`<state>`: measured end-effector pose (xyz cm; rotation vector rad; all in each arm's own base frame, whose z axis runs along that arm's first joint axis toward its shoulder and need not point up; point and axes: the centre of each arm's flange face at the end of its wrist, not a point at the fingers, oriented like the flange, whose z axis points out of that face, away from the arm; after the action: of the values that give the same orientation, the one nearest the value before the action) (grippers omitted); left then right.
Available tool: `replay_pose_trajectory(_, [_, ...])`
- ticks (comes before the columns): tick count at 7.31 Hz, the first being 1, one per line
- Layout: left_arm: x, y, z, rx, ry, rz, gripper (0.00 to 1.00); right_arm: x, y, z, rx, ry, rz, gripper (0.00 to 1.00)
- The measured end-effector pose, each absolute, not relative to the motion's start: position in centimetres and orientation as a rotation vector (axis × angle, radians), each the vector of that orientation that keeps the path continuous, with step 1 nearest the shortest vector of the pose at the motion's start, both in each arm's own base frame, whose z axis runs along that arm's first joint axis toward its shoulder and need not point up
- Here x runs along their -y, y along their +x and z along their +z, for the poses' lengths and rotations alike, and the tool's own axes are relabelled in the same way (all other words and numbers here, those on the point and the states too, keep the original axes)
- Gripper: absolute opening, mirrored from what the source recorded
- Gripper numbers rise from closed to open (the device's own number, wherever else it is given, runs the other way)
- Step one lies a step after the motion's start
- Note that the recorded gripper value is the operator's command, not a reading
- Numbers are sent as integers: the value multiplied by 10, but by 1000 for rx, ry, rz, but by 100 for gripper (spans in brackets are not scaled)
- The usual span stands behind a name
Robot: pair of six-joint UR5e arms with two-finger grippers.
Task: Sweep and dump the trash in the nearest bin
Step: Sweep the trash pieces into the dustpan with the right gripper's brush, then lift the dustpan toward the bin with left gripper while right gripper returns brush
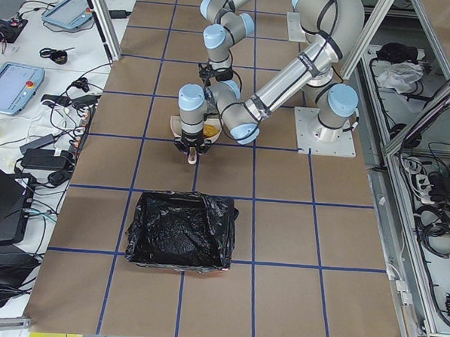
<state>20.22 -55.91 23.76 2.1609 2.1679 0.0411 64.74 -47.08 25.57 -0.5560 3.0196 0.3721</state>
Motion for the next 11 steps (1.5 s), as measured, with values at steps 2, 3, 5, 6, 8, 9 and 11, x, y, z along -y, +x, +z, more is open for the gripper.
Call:
replay_pose_trajectory(2, [555,211,236,-2178,2180,-10,0,469,619,292,-3087,-369,441,0])
replay_pose_trajectory(3, [552,218,235,-2198,2183,-60,0,466,602,305,-3143,-244,425,0])
replay_pose_trajectory(5, [544,240,240,-2263,2162,-126,0,447,552,307,-3256,-79,323,0])
replay_pose_trajectory(6, [537,259,249,-2319,2137,-143,0,433,520,297,-3259,-21,266,0])
replay_pose_trajectory(8, [527,303,280,-2431,2085,-154,0,386,445,265,-3229,-50,188,0])
replay_pose_trajectory(9, [523,322,297,-2452,2058,-151,0,361,412,249,-3209,-58,148,0])
replay_pose_trajectory(11, [515,361,330,-2438,2001,-156,0,329,379,236,-3181,-2,98,0])
